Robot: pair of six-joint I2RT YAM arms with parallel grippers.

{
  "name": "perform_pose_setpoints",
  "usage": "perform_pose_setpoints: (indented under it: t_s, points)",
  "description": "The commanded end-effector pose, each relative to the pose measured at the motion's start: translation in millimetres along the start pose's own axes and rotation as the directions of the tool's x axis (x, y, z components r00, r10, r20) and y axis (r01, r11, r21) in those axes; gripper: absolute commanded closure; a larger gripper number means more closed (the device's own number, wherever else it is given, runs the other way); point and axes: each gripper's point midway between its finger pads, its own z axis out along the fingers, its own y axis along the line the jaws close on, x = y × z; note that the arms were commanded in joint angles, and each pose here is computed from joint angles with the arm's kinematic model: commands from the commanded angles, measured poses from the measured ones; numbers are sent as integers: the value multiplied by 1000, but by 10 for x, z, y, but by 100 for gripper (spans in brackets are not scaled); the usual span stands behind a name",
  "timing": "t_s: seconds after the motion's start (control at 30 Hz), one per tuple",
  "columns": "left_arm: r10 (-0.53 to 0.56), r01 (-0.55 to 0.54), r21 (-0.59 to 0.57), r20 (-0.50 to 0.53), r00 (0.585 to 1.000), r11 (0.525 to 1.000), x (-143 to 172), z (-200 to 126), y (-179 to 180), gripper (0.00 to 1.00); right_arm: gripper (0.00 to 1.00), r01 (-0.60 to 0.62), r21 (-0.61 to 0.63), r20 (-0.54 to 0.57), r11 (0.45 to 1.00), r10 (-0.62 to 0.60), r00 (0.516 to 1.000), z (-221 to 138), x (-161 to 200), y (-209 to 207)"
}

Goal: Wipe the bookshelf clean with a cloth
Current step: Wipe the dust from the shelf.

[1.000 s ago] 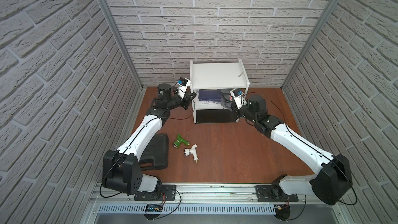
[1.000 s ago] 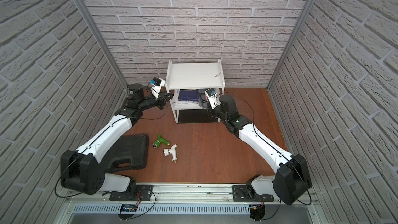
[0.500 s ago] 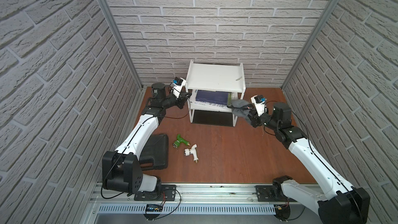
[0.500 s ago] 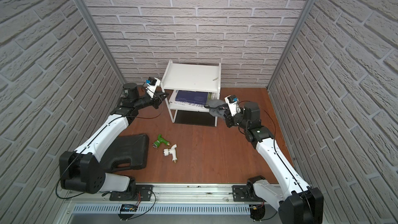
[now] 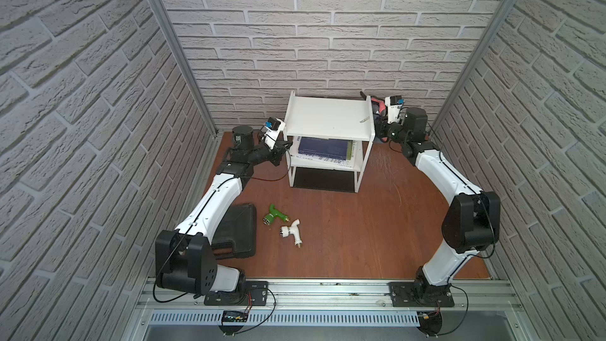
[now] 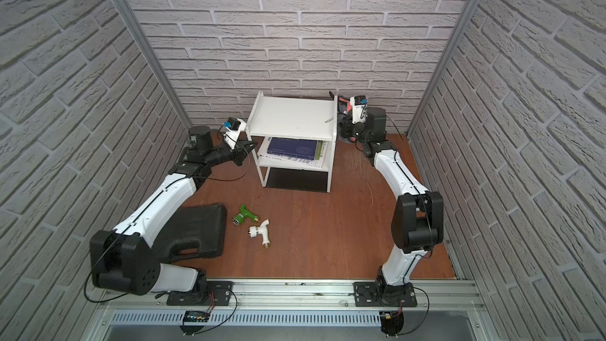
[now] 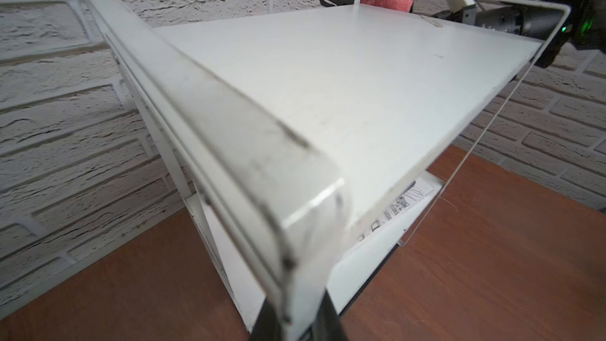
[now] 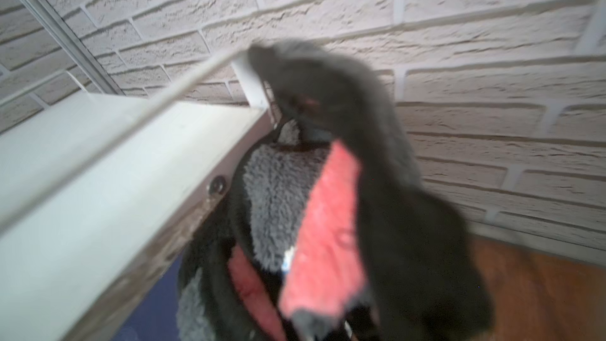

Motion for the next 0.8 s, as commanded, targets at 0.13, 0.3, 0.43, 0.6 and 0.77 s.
perform_pose_setpoints:
  t_s: [0.13, 0.3, 0.43, 0.6, 0.77]
  points:
    - [-20, 20, -105, 0, 1000, 994, -122, -19, 132, 100, 97, 32, -75, 49, 997, -28, 998, -24, -272, 186]
    - [-38, 37, -142, -8, 999, 989, -102, -11, 168, 100, 97, -51, 53, 101, 997, 45, 994, -56, -421, -22]
    - [-92, 96, -183, 28, 995, 978, -80, -20, 225, 100, 97, -170, 143, 41, 975, 165, 985, -7, 141, -295]
    - [-107, 115, -157, 57, 993, 981, -97, 11, 157, 100, 98, -146, -117, -71, 982, 139, 988, -114, 421, 181]
    - [-106, 115, -165, 60, 993, 980, -44, 38, 127, 100, 97, -139, -168, -135, 976, 117, 984, -654, 746, 325]
